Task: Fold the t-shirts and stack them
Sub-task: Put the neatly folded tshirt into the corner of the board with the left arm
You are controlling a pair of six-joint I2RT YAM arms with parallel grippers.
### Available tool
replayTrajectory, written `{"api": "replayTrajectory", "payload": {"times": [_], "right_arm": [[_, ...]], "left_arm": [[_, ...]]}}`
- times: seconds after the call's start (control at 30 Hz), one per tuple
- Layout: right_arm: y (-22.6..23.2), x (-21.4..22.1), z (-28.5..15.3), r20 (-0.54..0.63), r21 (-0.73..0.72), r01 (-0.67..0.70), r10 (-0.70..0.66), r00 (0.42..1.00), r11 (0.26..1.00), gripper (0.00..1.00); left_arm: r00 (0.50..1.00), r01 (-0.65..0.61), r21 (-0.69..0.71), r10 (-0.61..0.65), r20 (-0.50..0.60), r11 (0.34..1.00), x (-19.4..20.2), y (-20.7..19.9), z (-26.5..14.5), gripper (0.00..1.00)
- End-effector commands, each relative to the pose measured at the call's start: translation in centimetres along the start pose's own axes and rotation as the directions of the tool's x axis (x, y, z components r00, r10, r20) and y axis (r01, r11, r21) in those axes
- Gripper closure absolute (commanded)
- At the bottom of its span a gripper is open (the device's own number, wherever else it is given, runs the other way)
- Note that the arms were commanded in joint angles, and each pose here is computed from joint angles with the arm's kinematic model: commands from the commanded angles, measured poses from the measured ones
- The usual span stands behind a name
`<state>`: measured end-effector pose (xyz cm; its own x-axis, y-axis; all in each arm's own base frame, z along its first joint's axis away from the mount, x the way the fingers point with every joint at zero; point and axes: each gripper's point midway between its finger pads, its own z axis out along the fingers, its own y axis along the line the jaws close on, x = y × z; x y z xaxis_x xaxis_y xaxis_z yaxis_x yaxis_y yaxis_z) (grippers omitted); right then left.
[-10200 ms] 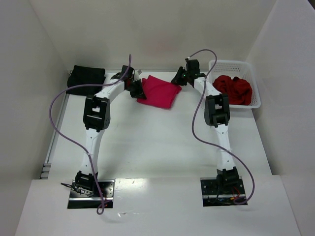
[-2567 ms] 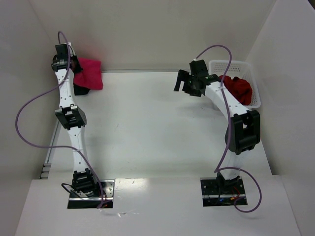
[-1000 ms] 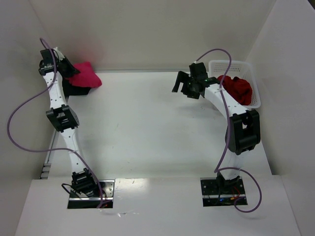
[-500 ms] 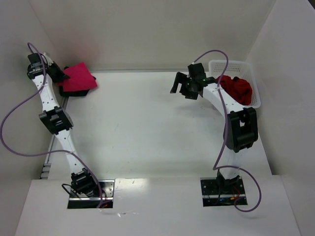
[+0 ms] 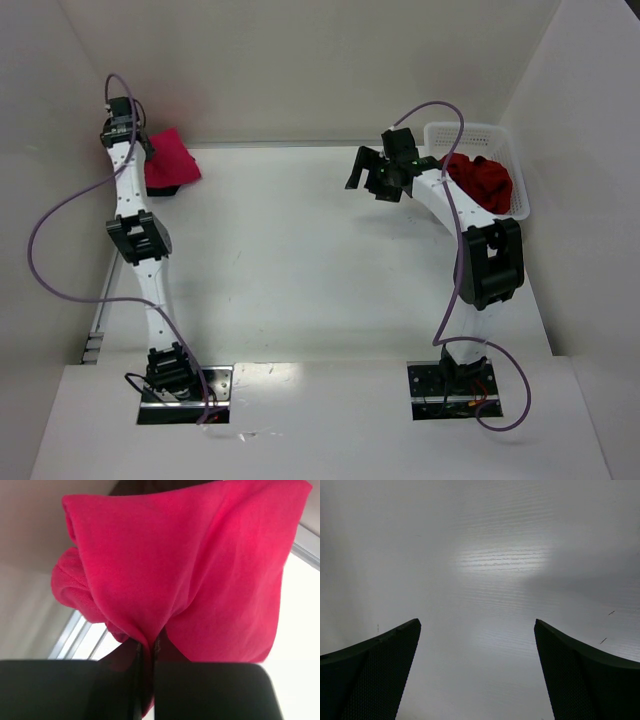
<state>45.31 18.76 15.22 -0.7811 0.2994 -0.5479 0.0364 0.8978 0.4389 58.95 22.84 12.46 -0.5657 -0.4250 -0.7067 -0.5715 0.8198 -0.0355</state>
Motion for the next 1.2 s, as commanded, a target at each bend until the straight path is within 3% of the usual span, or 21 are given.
{"api": "replayTrajectory", "payload": {"times": [0.0, 0.2, 0.37, 0.4, 0.47, 0.63, 0.7, 0.93, 1.0, 1.17], "right_arm": [[1.0, -1.6, -0.5, 0.054, -0.039, 0.017, -0.015, 0.998, 0.999, 0.0], [0.6, -1.0, -0.3, 0.039, -0.029, 0.023, -0.022, 0.999, 0.999, 0.0], [0.6, -0.9, 0.2, 0.027, -0.033, 0.031, -0.03, 0.999, 0.999, 0.0], [0.7, -0.8, 0.2, 0.022, -0.04, 0.031, -0.031, 0.999, 0.999, 0.0], [0.7, -0.8, 0.2, 0.022, -0.04, 0.031, -0.031, 0.999, 0.999, 0.0], [0.8, -1.0, 0.2, 0.03, -0.045, 0.033, -0.032, 0.999, 0.998, 0.0], [0.8, -1.0, 0.2, 0.03, -0.045, 0.033, -0.032, 0.999, 0.998, 0.0], [1.0, -0.8, 0.1, 0.044, -0.065, 0.037, -0.034, 0.998, 0.997, 0.0], [1.1, -0.7, 0.1, 0.04, -0.073, 0.037, -0.035, 0.999, 0.997, 0.0], [2.2, -2.2, -0.4, 0.083, -0.107, 0.081, -0.072, 0.994, 0.991, 0.0]], "left_arm": [[0.98, -0.032, -0.26, 0.081, 0.18, 0.965, -5.1, 2.7, -3.7, 0.97], [0.978, -0.014, -0.415, 0.099, 0.184, 0.91, -4.6, 4.8, -3.3, 0.95], [0.979, 0.0, -0.44, 0.089, 0.181, 0.898, -4.5, 5.7, -3.2, 0.91], [0.98, 0.007, -0.447, 0.083, 0.181, 0.895, -4.5, 6.4, -3.2, 0.85], [0.98, 0.014, -0.433, 0.074, 0.184, 0.901, -4.7, 6.2, -3.4, 0.45], [0.983, -0.001, -0.357, 0.067, 0.171, 0.934, -4.6, 4.5, -4.1, 0.09], [0.983, -0.004, -0.316, 0.062, 0.172, 0.949, -4.8, 3.4, -5.0, 0.0], [0.978, -0.059, -0.167, 0.091, 0.19, 0.984, -5.2, -2.5, -8.3, 0.0], [0.978, -0.101, -0.082, 0.114, 0.172, 0.992, -4.0, -5.9, -7.9, 0.0], [0.971, -0.19, -0.138, 0.207, 0.122, 0.972, 0.4, -10.2, -5.6, 0.0]]}}
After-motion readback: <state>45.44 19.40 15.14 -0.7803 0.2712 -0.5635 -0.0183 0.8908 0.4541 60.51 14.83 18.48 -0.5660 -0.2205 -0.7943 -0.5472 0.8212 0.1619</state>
